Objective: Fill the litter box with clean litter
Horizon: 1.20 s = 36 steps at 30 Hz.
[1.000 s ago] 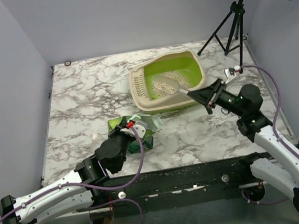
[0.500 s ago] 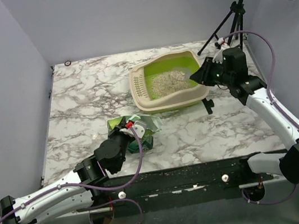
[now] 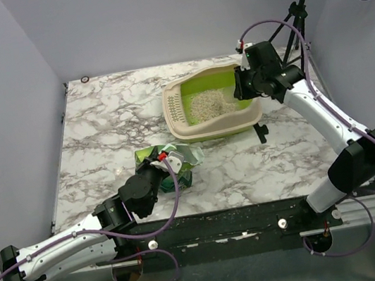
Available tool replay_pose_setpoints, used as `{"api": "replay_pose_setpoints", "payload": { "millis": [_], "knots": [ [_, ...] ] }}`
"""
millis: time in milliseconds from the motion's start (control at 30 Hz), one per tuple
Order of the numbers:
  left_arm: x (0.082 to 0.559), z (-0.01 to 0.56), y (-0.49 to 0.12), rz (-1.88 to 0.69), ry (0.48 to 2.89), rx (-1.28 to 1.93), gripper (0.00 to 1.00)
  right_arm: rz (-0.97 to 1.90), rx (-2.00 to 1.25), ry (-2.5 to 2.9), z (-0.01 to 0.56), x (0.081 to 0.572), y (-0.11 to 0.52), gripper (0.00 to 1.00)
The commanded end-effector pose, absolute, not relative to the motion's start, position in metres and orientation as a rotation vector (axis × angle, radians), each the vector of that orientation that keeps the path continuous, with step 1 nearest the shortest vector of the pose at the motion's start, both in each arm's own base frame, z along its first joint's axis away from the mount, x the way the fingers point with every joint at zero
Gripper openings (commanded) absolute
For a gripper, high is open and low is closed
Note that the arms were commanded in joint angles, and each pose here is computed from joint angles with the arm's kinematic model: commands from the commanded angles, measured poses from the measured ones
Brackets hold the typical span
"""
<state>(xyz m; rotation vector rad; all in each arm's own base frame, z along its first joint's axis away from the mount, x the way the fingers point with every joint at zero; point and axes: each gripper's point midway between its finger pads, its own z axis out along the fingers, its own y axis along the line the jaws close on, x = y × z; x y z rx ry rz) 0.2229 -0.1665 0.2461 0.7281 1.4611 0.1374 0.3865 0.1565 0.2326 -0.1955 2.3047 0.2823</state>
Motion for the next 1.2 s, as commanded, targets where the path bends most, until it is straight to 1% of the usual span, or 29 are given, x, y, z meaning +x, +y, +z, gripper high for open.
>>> {"api": "replay_pose_setpoints", "payload": {
  "millis": [0,133,333,467,533,633,800,1067,1167],
  "knots": [
    [0.224,0.271,-0.166,0.095,1.432,0.636,0.0,-0.001,-0.274,2.347,0.237,0.384,0.137,0.0],
    [0.224,0.269,-0.166,0.102,1.435,0.642,0.0,-0.093,-0.303,2.317,0.251,0.385,0.139,0.0],
    [0.225,0.271,-0.163,0.113,1.435,0.631,0.0,-0.002,-0.271,2.151,0.304,0.373,0.148,0.0],
    [0.224,0.272,-0.164,0.105,1.431,0.634,0.0,-0.101,-0.12,2.012,0.34,0.361,0.113,0.0],
    [0.224,0.271,-0.167,0.097,1.433,0.641,0.0,-0.165,-0.047,1.973,0.344,0.355,0.096,0.0],
    [0.224,0.27,-0.17,0.084,1.435,0.647,0.0,-0.233,0.062,1.925,0.335,0.348,0.075,0.0],
    [0.221,0.272,-0.174,0.05,1.429,0.648,0.0,-0.298,0.231,1.909,0.294,0.343,0.041,0.0],
    [0.218,0.271,-0.175,0.046,1.419,0.661,0.0,-0.268,0.387,1.978,0.211,0.352,0.013,0.0],
    [0.217,0.271,-0.175,0.045,1.419,0.662,0.0,-0.186,0.446,2.014,0.183,0.358,0.011,0.0]
  ]
}}
